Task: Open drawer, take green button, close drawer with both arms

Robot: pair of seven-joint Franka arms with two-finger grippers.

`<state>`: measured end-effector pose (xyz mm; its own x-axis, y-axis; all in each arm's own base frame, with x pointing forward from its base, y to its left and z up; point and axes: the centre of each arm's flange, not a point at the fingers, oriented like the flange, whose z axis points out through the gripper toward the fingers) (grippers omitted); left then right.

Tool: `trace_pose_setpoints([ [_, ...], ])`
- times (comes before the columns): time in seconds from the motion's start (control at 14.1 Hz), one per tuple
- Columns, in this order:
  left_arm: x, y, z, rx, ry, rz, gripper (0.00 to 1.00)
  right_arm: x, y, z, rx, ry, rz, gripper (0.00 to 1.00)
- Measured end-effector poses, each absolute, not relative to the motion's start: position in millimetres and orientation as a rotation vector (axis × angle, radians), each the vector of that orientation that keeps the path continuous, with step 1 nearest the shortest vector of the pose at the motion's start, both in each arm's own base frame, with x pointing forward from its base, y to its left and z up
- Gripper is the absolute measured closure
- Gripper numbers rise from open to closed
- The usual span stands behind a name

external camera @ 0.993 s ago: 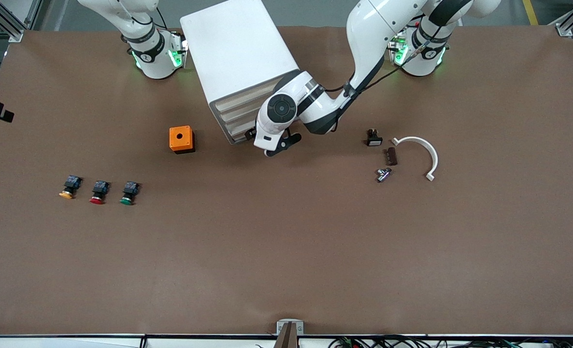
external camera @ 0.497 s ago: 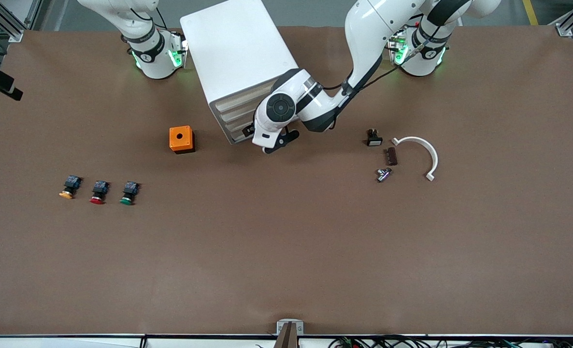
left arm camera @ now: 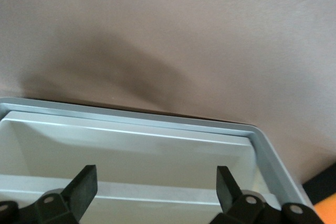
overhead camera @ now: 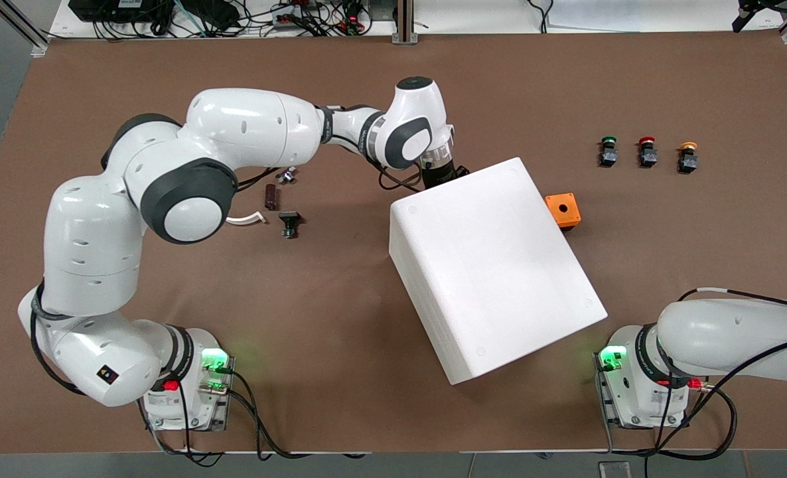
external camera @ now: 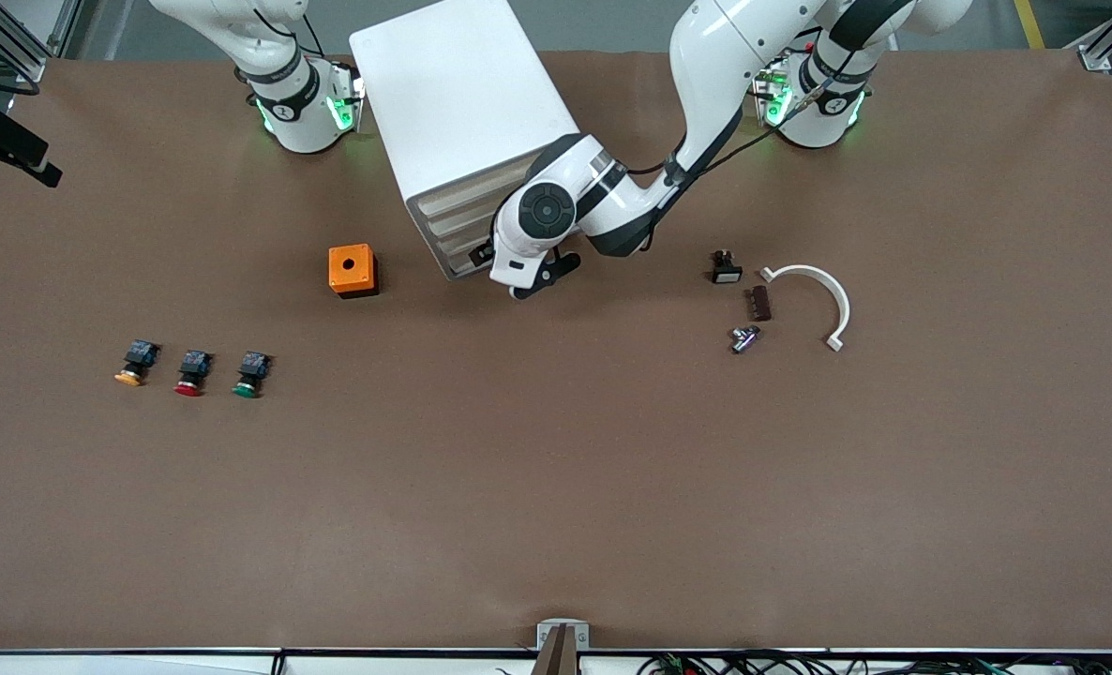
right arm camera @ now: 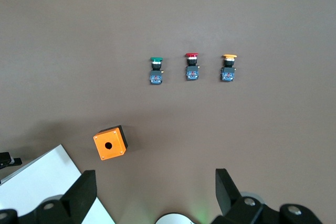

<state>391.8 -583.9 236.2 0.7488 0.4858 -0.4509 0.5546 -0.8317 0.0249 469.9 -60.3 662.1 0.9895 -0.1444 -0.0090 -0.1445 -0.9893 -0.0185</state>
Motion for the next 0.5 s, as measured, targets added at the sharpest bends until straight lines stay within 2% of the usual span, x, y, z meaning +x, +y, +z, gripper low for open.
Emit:
trace_pose_setpoints([
  [0.5,467,-557,291,2.75,0.855,-0.404,0.0,468,-71,664,-3.126,0.117,-0.005,0.0],
])
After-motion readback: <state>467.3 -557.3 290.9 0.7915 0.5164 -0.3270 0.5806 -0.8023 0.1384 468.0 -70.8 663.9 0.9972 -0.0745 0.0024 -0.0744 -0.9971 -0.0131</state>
